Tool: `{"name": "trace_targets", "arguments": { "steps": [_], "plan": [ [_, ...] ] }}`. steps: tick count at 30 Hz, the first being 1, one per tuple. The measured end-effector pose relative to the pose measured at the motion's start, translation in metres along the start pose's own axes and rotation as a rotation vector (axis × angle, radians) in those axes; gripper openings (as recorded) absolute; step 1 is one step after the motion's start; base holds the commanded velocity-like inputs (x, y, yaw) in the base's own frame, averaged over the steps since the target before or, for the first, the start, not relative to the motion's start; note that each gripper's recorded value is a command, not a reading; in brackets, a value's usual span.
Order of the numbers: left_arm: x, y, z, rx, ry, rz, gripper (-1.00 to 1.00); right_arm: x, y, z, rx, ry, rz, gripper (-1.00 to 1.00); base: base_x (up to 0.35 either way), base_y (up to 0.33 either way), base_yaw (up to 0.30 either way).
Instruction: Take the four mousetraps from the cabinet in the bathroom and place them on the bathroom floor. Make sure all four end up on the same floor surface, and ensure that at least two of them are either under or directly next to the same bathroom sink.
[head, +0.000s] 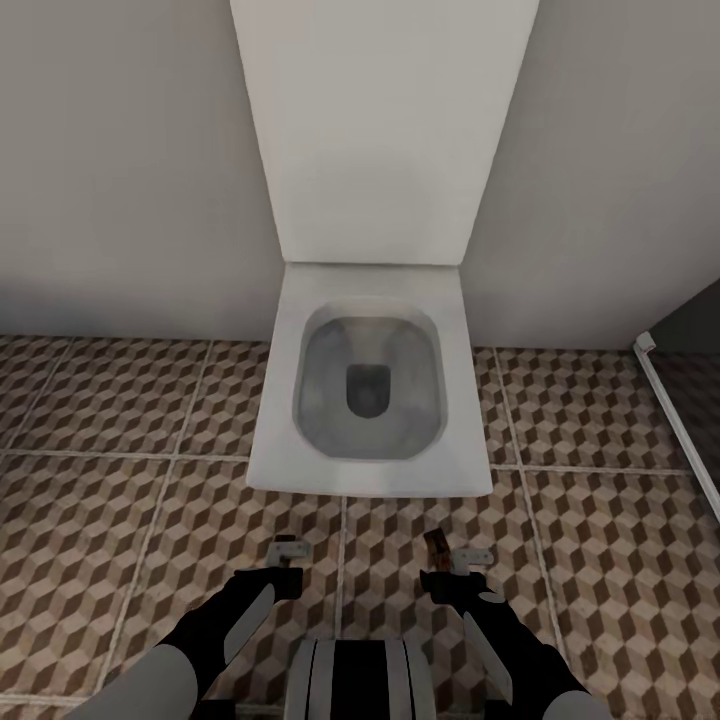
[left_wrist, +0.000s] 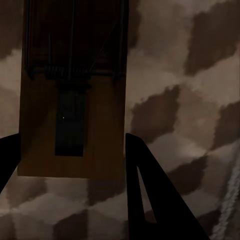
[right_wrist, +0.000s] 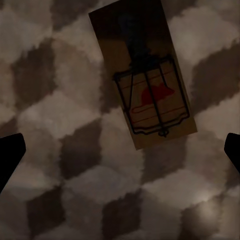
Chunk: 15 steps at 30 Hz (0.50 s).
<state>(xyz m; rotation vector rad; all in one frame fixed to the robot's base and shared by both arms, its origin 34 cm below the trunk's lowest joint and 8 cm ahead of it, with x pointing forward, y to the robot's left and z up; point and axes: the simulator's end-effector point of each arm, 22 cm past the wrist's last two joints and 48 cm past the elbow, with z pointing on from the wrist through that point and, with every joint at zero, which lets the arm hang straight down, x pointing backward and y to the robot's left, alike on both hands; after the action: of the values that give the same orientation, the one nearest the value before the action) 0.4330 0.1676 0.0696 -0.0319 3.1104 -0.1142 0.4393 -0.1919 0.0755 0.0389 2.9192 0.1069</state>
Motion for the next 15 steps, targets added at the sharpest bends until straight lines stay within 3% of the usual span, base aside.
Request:
{"name": "trace_targets", "arguments": {
  "steps": [15],
  "plan": [
    [0.0006,0.0002,0.0001,0.000,0.001,0.000,-1.00,-0.0004,0.0001,-0.0001,0.000,-0.001,0.000,1.00,0.000,0.000,0.000]
  ]
}}
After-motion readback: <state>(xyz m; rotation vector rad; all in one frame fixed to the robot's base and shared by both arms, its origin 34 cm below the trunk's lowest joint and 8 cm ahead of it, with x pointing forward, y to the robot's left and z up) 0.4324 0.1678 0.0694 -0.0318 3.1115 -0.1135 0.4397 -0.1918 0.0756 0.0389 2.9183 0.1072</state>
